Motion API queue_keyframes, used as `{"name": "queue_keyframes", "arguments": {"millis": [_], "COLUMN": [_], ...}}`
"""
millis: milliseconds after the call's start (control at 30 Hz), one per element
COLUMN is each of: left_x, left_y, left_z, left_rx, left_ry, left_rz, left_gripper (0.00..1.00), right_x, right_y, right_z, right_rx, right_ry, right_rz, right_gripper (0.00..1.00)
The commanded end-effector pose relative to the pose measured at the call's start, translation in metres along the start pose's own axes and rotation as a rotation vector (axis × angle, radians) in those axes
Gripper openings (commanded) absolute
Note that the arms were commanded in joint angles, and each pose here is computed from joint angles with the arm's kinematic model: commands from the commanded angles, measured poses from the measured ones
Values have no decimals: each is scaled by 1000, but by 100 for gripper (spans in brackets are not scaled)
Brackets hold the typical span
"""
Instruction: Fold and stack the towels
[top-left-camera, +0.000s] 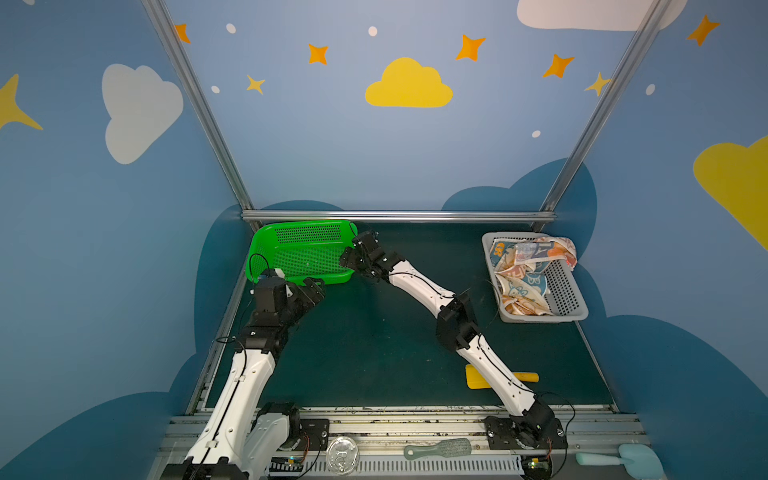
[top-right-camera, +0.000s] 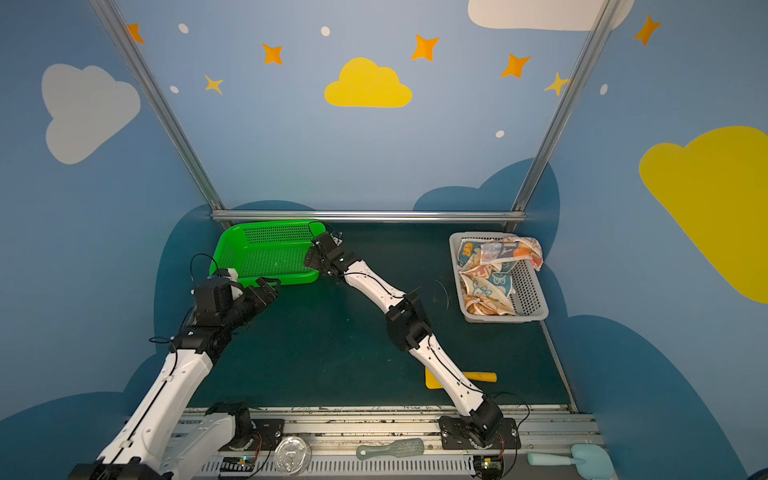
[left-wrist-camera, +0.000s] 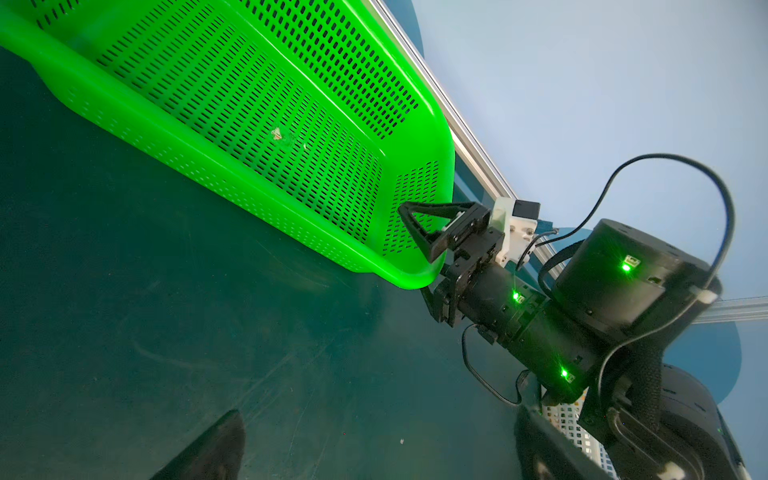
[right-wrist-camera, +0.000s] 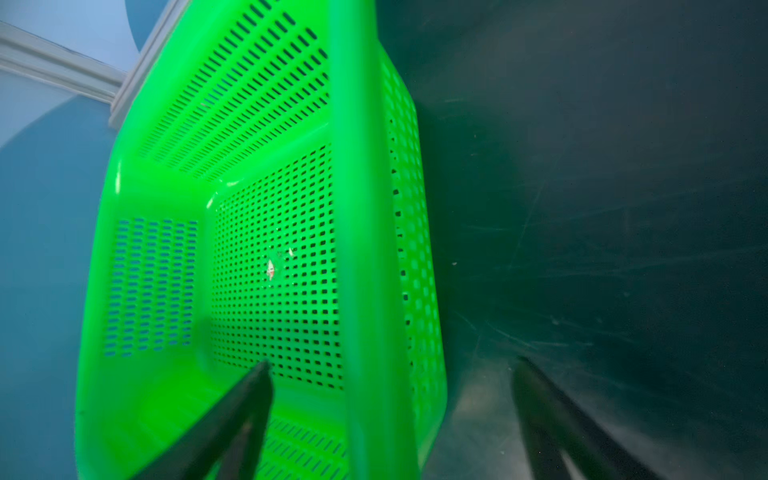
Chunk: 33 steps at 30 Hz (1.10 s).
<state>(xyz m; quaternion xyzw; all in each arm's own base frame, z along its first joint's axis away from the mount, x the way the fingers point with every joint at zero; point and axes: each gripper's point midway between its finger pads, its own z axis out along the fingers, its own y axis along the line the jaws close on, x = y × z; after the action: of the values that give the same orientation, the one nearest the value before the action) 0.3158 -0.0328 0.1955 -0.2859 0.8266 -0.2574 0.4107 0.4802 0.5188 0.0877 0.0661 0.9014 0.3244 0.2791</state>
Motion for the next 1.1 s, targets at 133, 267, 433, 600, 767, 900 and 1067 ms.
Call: {"name": "queue_keyframes", "arguments": {"millis": [133,267,433,600,767,900,1067], "left_x": [-2,1,7,17,34,49,73], "left_y": [-2,-7,-17,-42,-76,-110,-158], "left_z": [-1,-2,-3,0,11,23,45], "left_rx": [8,26,58,106,127,164,224], "left_ry": [-1,22,61,116,158,185,237], "left_rz": [20,20,0,18,95,172,284], "left_gripper": [100,100,100,100,100,100,100], "right_x": [-31,-44,-64,-90,-120,-145,-162], "right_y": [24,21,1,-40,-96,-143,-200], "right_z": [-52,-83,-130,-188,-240,-294,-342], "right_rx": [5,48,155,369,558,816,910], "right_ry": [-42,-57,-103,-157,-170,-192,-189], "right_rz": [-58,-94,-125,-290,-325,-398,-362], "right_gripper": [98,98,98,98,98,98,98]}}
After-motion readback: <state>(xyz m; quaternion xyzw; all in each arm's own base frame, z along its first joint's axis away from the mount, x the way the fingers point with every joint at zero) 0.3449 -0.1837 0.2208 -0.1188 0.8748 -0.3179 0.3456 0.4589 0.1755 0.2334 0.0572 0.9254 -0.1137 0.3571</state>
